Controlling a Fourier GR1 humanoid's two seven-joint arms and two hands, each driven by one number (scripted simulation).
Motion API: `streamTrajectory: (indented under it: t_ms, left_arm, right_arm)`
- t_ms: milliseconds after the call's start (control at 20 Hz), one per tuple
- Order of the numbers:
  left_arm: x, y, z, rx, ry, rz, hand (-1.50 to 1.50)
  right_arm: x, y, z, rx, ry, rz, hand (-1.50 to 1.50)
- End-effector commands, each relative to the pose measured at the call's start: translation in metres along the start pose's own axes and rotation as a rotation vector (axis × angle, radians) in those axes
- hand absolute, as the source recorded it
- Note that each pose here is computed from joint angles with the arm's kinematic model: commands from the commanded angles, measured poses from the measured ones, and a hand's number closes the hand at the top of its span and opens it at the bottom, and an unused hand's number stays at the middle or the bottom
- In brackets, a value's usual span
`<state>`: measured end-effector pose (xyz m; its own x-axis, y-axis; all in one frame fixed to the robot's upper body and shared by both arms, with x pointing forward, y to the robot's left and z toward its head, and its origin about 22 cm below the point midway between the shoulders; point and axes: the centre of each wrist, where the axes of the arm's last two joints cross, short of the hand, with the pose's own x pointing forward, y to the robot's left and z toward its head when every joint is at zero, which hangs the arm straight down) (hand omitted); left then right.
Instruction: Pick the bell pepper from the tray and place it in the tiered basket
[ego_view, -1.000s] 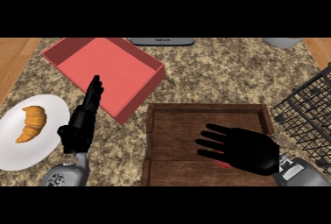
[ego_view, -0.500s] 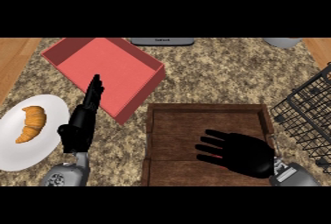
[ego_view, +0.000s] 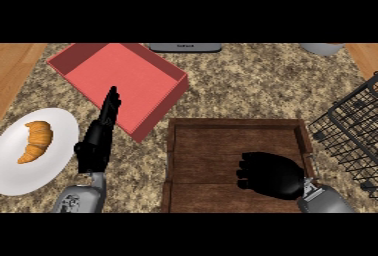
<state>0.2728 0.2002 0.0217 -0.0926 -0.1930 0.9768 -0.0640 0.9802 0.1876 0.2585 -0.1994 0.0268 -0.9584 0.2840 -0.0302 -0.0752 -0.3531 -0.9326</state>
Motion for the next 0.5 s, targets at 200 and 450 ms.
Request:
streamTrajectory:
  t_ms: [200,450]
  left_arm:
    - [0.003,0.01,0.002,0.053,0.009,-0.002,0.0]
    - [0.002,0.022,0.005,0.088,0.017,-0.015,0.0]
  right_arm:
    - [0.016,0.052,0.078,0.079,0.28,-0.02,1.5]
    - [0.025,0.097,0.185,0.222,0.638,-0.147,1.5]
